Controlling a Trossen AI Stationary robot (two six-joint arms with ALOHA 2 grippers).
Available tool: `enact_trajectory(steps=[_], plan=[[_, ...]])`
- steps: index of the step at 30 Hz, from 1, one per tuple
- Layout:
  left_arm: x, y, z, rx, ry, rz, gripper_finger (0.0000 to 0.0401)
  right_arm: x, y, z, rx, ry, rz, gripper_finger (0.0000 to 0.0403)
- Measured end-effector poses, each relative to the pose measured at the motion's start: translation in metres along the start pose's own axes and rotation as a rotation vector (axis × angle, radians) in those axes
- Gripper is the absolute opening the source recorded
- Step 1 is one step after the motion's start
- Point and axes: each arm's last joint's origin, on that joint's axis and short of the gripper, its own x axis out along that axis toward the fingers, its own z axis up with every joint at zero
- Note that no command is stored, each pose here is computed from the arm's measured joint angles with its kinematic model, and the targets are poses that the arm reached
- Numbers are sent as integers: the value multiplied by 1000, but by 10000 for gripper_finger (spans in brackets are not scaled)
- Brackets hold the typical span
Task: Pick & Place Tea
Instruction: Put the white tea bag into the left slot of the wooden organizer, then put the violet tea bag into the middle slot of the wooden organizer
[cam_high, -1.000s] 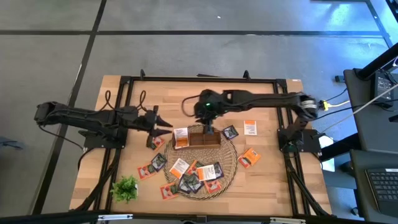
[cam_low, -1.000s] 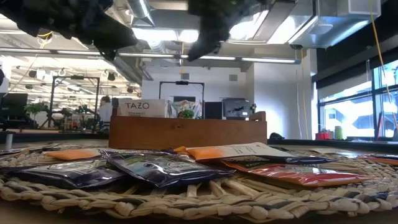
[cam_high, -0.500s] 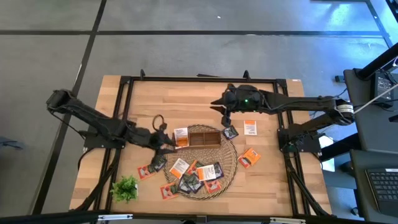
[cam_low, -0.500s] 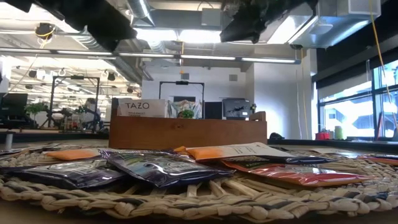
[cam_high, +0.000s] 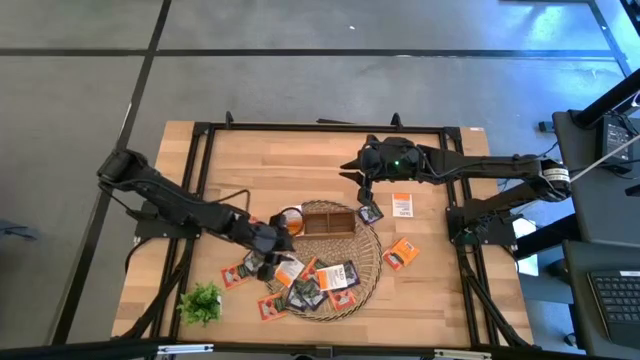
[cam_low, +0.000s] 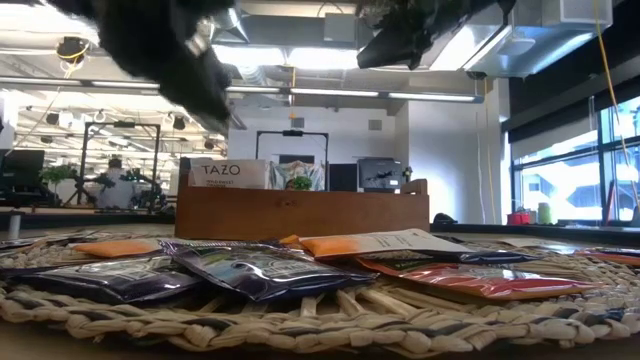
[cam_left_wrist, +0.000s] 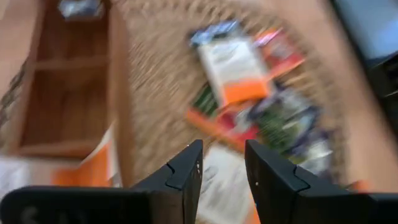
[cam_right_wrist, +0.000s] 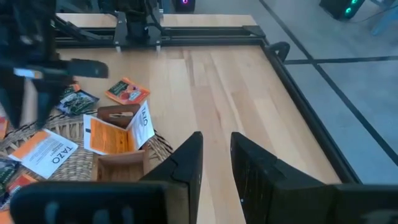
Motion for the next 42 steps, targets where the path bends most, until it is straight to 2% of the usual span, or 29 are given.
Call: enact_trajectory(steps=[5,12,19,29,35,39,42], plan=[[7,6,-8,4,78,122,116,0,0,0,3,1,0,86],[9,16,-7,-9,63,256,116,0,0,0,3,3,0,86],[7,38,-10,-95,83,467,116,0,0,-1,0,8,0,86],[6,55,-7,-137,75,526,114,0,0,-2,-27,17,1,86],[-6,58,0,-155,28,524,115,0,0,-2,-28,26,2,86],[-19,58,5,-166,-25,526,112,-2,0,-10,-23,111,7,86],[-25,57,8,-176,-41,488,112,-9,0,-17,5,196,10,86]])
